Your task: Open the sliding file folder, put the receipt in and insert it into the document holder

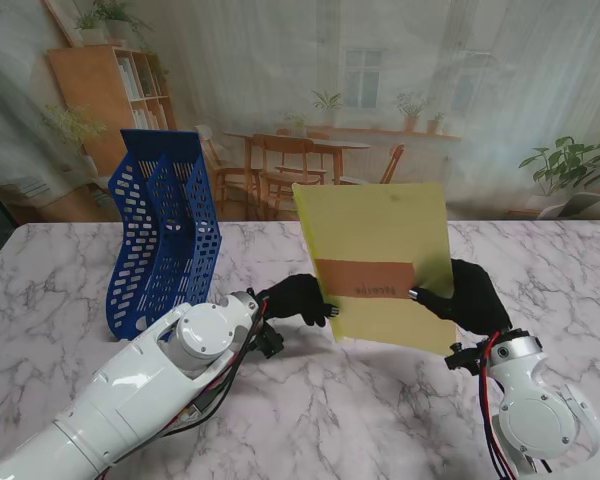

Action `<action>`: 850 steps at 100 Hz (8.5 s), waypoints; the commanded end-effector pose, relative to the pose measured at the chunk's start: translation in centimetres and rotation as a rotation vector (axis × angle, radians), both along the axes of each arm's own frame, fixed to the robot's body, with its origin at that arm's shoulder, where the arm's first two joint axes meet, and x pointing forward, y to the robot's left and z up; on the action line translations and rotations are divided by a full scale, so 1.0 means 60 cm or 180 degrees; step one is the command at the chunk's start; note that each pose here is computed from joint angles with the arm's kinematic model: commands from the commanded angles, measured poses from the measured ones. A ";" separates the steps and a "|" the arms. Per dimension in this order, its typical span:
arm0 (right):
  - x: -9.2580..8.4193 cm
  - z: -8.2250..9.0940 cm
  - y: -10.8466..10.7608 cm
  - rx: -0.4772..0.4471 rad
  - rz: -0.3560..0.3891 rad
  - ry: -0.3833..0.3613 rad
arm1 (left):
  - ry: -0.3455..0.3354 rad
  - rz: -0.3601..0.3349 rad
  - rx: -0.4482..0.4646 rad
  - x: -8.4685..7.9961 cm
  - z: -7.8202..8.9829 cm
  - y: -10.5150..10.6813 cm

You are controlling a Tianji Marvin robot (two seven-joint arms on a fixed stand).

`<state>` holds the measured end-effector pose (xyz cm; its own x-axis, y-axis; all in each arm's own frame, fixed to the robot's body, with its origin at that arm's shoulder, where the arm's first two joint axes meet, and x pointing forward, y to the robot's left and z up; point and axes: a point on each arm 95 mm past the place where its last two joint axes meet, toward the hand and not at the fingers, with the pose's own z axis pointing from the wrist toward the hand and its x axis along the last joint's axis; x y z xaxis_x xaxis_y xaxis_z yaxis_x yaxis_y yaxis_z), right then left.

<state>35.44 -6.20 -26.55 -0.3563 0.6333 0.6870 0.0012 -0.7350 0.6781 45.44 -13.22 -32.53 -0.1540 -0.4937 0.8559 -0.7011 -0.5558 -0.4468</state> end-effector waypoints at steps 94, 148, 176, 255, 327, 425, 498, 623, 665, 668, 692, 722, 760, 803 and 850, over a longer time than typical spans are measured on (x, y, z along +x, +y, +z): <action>0.009 -0.043 0.008 -0.0548 0.0067 0.0329 | -0.0189 -0.0147 0.0095 0.010 0.045 0.018; 0.007 -0.023 0.012 0.0180 -0.0081 -0.0013 | 0.0086 -0.0183 0.0176 0.006 0.006 0.021; 0.004 -0.018 0.010 0.0277 -0.0088 -0.0038 | 0.0132 -0.0196 0.0194 0.006 0.001 0.020; 0.004 -0.023 0.015 0.0216 -0.0108 0.0019 | 0.0136 -0.0029 -0.0062 0.001 0.000 0.004; 0.003 -0.042 0.003 -0.0554 -0.0001 0.0128 | -0.0142 0.0036 0.0008 0.012 0.026 0.025; 0.014 -0.053 0.017 -0.0814 0.0032 0.0248 | -0.0291 -0.0053 -0.0050 0.013 0.060 0.027; 0.011 -0.037 0.018 -0.0115 0.0049 0.0283 | -0.0272 -0.0188 -0.0102 0.023 0.053 0.030; 0.025 -0.039 0.024 0.0208 -0.0075 0.0208 | -0.0421 0.0418 -0.0702 -0.010 0.091 -0.006; 0.028 -0.041 0.033 0.0250 0.0014 0.0322 | -0.0914 0.0533 -0.0743 -0.016 0.141 0.043; 0.028 -0.041 0.033 0.0249 0.0014 0.0322 | -0.0940 0.0540 -0.0750 -0.017 0.144 0.046; 0.029 -0.040 0.033 0.0256 -0.0041 0.0271 | -0.1112 0.0569 -0.0785 -0.020 0.167 0.066; 0.031 -0.050 0.029 0.0240 -0.0179 0.0155 | -0.1418 0.0619 -0.0757 -0.028 0.213 0.104; 0.036 -0.062 0.033 0.0298 -0.0338 0.0160 | -0.1947 0.0778 -0.0676 -0.046 0.280 0.189; 0.039 -0.062 0.041 0.0320 -0.0365 0.0217 | -0.2488 0.1117 -0.0588 -0.093 0.309 0.312; 0.039 -0.062 0.048 0.0343 -0.0383 0.0337 | -0.3154 0.1956 -0.0458 -0.124 0.280 0.442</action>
